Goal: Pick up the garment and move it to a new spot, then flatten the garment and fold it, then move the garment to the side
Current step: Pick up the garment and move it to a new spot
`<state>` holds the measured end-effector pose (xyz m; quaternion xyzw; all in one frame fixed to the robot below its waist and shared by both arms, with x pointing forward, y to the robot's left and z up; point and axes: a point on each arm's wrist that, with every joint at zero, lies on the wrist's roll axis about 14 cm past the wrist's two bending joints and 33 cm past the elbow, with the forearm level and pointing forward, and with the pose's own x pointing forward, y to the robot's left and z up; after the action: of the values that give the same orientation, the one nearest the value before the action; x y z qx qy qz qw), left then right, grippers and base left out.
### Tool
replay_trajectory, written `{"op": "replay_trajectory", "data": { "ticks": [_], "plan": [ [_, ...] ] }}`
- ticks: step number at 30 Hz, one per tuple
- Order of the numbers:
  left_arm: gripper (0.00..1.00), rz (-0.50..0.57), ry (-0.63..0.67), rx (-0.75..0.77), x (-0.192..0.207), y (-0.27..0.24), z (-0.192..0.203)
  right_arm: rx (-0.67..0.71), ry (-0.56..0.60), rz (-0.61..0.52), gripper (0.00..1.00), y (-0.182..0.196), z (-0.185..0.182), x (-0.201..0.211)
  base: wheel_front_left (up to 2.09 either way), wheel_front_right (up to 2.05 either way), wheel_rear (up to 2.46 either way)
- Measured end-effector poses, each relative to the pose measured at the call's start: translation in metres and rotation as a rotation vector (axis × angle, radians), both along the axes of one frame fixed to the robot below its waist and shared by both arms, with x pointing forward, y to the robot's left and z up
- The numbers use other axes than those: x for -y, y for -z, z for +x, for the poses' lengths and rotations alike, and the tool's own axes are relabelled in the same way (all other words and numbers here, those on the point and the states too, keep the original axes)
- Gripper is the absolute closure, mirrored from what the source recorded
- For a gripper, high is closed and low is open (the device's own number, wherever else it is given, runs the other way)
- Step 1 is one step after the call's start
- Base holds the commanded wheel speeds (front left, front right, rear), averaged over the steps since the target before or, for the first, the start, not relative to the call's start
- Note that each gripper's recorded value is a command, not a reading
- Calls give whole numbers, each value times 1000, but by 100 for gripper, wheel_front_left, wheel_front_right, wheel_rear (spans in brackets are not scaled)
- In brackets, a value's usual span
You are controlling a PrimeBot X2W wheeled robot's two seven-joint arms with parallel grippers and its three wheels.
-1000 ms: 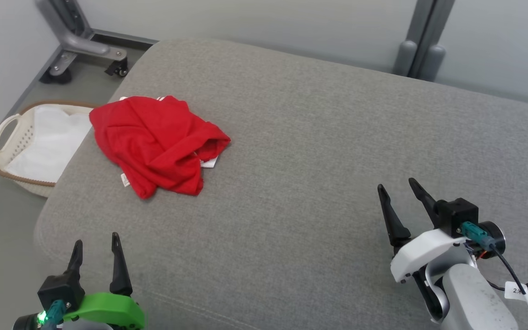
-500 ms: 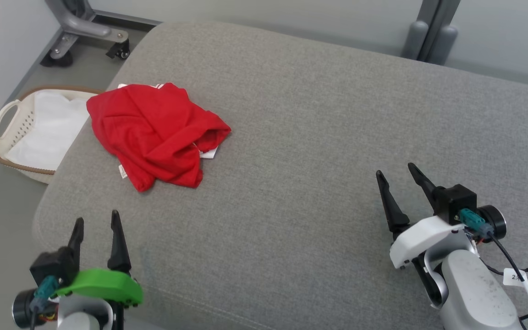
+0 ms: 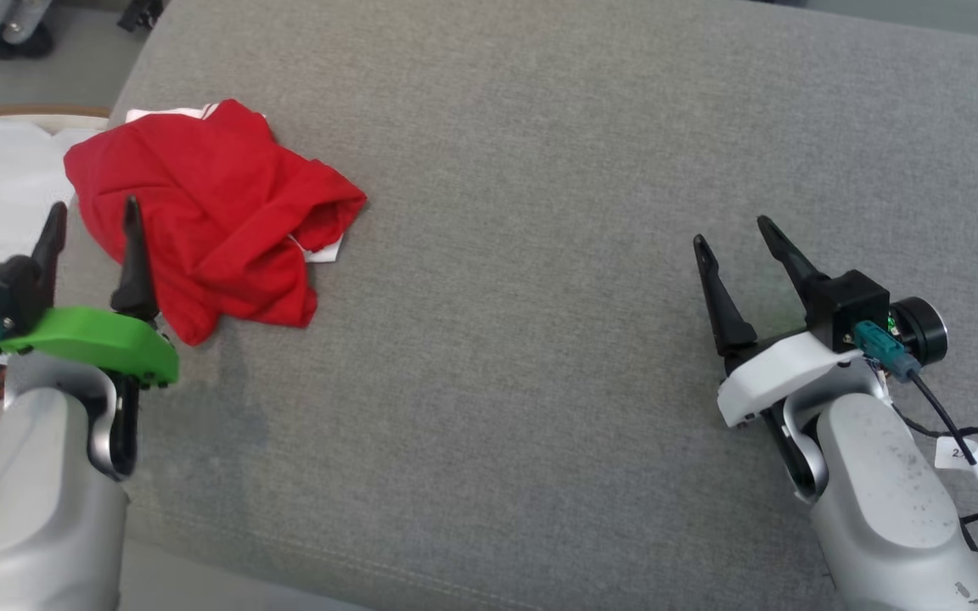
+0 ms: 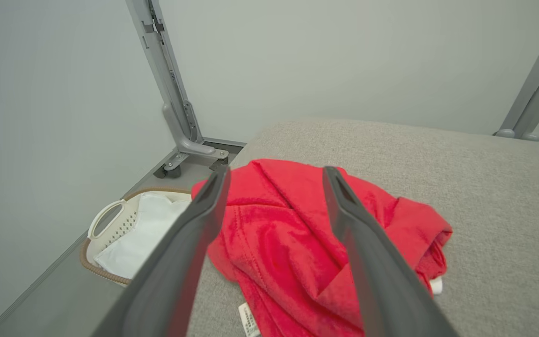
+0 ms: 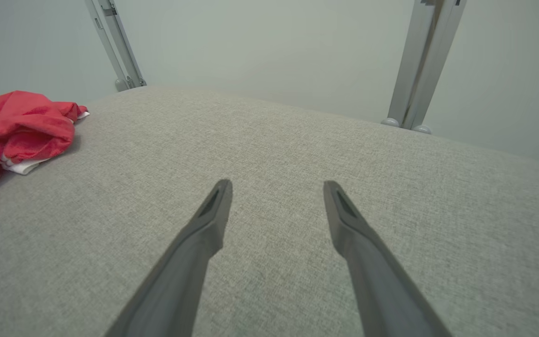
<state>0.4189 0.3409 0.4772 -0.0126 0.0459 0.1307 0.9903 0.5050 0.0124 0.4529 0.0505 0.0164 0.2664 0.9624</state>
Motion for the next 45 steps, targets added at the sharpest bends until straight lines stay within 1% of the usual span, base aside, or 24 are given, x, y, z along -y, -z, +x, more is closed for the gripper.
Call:
{"op": "replay_trajectory", "data": {
  "ticks": [7,12,14,19,26,27,28,29,34,37,38,41,45],
  "plan": [
    [0,-41,53,-147,-6,31,33,7,34,-2,0,7,16,14,0,0,0],
    [0,-96,88,-251,1,57,50,-6,71,-16,0,19,24,30,0,0,0],
    [0,-101,97,-286,0,65,59,-11,86,-24,0,24,27,36,0,0,0],
    [0,-164,109,-387,10,99,69,-32,130,-43,0,40,33,56,0,0,0],
    [0,-241,115,-535,21,137,66,-44,165,-51,0,51,37,70,0,0,0],
    [45,-249,115,-547,22,139,66,-44,166,-53,0,51,38,71,0,0,0],
    [58,-251,118,-556,22,140,67,-44,169,-55,0,52,38,72,0,0,0],
    [100,-246,125,-566,23,141,67,-44,171,-57,0,52,39,73,0,0,0],
    [100,-229,148,-571,26,136,68,-39,174,-57,0,49,39,73,0,0,0],
    [100,-196,162,-526,26,127,71,-31,174,-56,0,43,39,73,0,0,0],
    [100,-161,178,-471,26,114,77,-26,180,-53,0,39,38,75,0,0,0],
    [100,-111,217,-359,31,84,95,-26,192,-49,0,33,34,80,0,0,0],
    [100,-77,282,-234,47,45,112,-22,210,-40,0,24,25,87,0,0,0]
  ]
}}
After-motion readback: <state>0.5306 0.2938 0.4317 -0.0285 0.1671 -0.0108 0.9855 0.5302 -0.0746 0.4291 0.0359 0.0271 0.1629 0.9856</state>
